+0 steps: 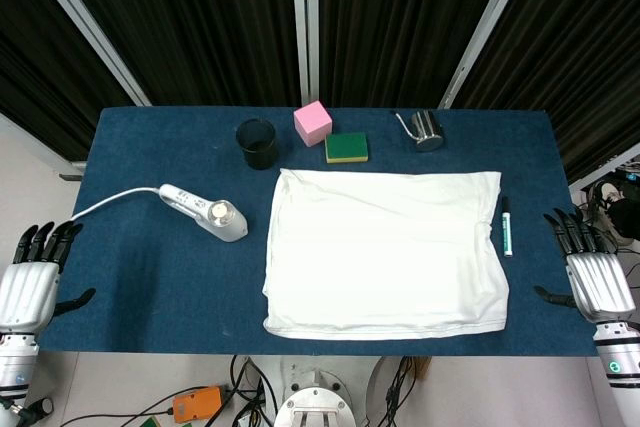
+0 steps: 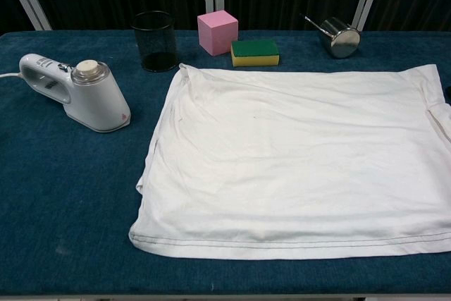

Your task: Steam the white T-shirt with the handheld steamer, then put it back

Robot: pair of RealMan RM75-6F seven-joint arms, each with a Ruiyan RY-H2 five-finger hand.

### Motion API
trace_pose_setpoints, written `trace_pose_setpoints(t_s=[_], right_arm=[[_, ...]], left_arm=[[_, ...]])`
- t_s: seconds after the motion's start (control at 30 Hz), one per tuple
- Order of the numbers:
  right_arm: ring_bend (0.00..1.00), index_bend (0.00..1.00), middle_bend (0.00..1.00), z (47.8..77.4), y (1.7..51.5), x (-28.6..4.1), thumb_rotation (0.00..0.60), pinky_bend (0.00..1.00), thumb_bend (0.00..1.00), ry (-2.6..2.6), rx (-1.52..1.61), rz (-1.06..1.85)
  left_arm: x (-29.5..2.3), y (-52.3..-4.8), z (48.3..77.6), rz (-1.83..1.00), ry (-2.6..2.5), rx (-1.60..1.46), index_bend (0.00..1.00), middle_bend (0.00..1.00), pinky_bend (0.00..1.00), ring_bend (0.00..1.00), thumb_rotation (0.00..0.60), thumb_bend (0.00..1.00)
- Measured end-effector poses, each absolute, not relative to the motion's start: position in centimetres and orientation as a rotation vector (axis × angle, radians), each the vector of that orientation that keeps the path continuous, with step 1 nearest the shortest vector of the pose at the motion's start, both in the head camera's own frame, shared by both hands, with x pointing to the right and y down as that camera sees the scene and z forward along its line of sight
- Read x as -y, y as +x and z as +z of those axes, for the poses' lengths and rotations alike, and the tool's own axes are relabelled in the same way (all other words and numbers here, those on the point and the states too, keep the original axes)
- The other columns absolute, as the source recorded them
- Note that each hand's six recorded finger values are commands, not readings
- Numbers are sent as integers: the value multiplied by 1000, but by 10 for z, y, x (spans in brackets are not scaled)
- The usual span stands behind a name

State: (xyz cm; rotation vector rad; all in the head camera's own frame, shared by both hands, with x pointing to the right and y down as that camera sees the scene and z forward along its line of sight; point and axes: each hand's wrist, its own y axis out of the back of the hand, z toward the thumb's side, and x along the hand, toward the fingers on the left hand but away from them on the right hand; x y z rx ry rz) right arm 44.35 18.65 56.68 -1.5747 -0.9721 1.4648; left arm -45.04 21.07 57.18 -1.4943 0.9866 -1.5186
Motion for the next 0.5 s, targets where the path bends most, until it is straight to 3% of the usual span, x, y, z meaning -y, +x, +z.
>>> trace_pose_setpoints(t_s=[0.27, 0.5], right_arm=[[0, 0, 66, 565, 438, -184, 600, 163, 13, -1561, 968, 1433], [0, 0, 66, 573, 433, -190, 600, 163, 13, -1600, 933, 1444]], left_arm=[[-194, -432, 574, -1471, -1502, -950, 103, 89, 1, 34, 600, 57], [-157, -395, 586, -1365, -1529, -816, 124, 90, 1, 43, 600, 58]])
